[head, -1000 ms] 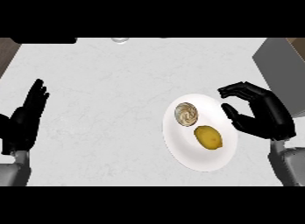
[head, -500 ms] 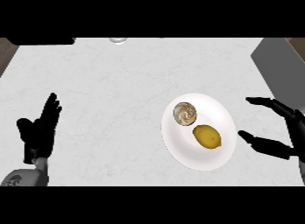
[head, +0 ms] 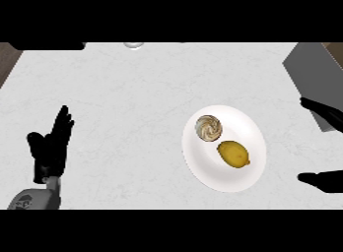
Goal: Pick the lemon from the plate and place it in the cardboard box
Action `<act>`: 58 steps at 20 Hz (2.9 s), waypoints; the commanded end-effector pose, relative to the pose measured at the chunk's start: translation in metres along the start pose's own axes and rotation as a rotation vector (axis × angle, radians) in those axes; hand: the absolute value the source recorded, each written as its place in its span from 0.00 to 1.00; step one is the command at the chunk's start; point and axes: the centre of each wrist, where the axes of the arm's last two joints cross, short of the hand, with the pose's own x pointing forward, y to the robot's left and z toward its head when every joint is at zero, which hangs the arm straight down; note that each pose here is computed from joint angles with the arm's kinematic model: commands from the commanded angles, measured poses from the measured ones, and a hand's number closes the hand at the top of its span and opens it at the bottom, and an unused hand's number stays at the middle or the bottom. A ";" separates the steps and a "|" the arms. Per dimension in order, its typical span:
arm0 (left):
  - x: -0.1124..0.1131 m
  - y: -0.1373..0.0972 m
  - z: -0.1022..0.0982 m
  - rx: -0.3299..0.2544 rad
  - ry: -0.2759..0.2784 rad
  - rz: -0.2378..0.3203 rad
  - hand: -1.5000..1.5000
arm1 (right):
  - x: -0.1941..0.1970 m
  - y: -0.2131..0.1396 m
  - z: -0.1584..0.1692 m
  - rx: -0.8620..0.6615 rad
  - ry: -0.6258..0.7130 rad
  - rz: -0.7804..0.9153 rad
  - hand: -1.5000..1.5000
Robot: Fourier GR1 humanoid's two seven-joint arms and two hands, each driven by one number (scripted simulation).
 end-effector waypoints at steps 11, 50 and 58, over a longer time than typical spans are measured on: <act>0.006 0.007 -0.007 -0.015 -0.010 -0.009 0.50 | 0.096 0.017 -0.027 0.290 0.165 0.213 0.00; 0.008 -0.010 -0.003 0.018 -0.019 -0.015 0.50 | 0.094 0.127 -0.064 0.413 0.435 0.369 0.00; -0.013 0.007 0.010 -0.007 0.001 0.015 0.50 | 0.091 0.120 -0.091 0.431 0.450 0.351 0.00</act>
